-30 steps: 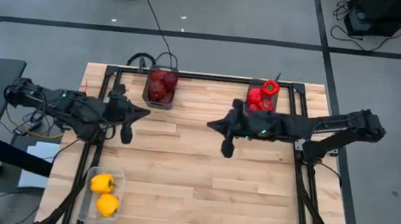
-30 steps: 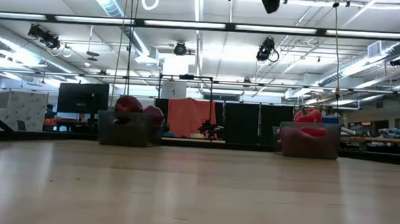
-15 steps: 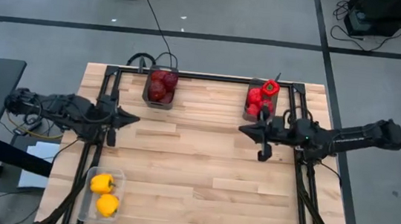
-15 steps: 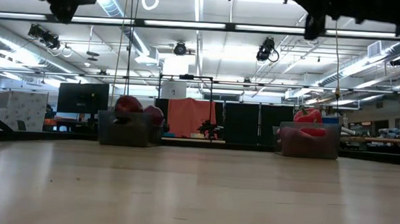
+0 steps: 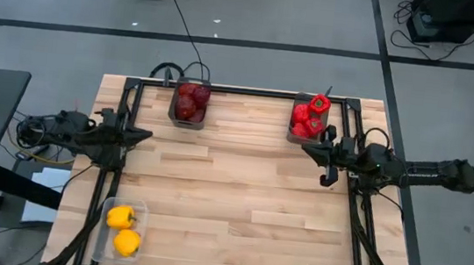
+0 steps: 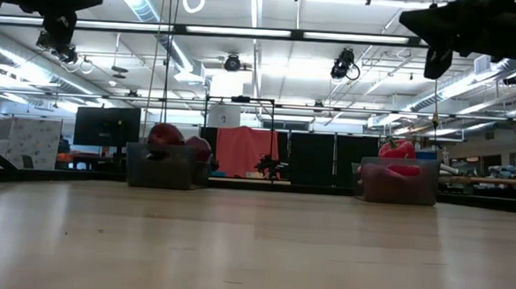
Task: Sort produce into baskets
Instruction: Return to Home Position
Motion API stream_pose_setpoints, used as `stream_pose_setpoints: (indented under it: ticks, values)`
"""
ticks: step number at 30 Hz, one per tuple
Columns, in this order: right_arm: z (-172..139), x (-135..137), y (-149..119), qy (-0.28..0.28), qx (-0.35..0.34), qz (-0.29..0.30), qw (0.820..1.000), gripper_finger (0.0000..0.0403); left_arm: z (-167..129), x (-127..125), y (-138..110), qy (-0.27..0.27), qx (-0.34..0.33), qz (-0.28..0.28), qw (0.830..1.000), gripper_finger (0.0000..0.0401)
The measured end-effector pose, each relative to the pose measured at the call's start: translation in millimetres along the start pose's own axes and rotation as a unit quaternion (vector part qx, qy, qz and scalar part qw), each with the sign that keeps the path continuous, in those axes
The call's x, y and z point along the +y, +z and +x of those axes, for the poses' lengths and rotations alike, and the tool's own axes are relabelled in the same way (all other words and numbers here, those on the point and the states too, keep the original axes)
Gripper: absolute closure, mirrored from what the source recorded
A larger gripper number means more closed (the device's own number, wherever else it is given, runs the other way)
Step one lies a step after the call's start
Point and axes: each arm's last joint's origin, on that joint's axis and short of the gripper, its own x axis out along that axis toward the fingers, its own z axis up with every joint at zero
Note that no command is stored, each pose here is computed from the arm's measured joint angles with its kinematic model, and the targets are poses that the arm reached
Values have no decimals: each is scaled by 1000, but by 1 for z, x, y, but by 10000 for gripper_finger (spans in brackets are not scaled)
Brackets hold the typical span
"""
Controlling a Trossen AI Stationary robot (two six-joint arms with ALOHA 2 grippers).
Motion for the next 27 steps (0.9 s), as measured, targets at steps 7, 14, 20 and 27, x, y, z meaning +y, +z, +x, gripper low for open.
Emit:
stream_pose_setpoints:
  ticks: [7,14,20,27]
  values:
    - [-13,-3,-4,18,-3,4,1000,402,15,-3,-24,-18,16,6,1000,400]
    - [-18,-7,-7,21,19,12,1000,402,32,-7,-56,-64,11,1,998,401]
    - [-20,-11,-13,22,61,20,998,403,32,-6,-63,-60,39,43,997,401]
    - [-23,-13,-16,29,20,30,999,401,32,-6,-63,-73,35,83,993,401]
